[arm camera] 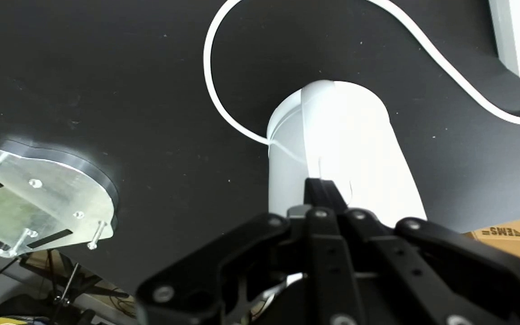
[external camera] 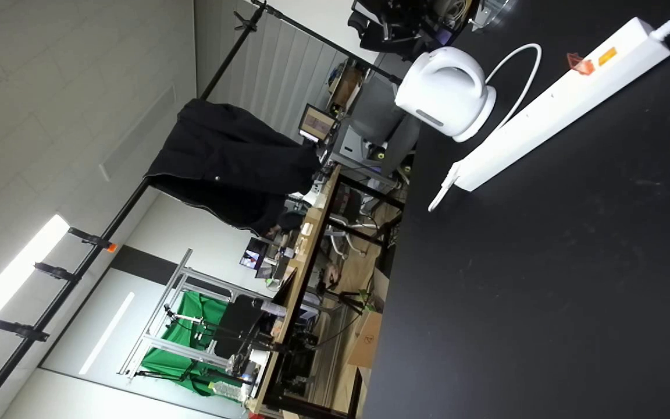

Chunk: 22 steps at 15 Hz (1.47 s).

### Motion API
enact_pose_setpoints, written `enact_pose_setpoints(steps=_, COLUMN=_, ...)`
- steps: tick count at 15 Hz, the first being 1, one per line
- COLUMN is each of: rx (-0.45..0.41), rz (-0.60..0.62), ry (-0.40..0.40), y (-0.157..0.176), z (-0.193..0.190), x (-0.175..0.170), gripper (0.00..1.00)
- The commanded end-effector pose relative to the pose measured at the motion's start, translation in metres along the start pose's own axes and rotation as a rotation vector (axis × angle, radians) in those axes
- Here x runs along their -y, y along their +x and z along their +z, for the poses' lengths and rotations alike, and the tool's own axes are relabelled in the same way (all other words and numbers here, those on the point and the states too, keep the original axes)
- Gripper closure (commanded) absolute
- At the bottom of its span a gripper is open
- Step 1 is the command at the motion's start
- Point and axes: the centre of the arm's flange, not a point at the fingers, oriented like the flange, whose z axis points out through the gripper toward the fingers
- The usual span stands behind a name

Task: Turn the kettle switch off

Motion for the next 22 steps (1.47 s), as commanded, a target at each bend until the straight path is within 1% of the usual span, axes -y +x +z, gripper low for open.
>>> enact_pose_setpoints(steps=1, rx=-0.005, rz=0.004, ry=0.010, y=0.000, z=0.002, x=0.000, gripper=1.00)
enact_pose_setpoints(steps=8, rx=-0.032, rz=0.000, ry=0.047, y=0.001, z=0.008, x=-0.003, gripper=1.00)
enact_pose_setpoints(steps=22, rx=0.008, rz=-0.006, ry=0.055, y=-0.009, z=0.030, x=0.002, gripper=1.00)
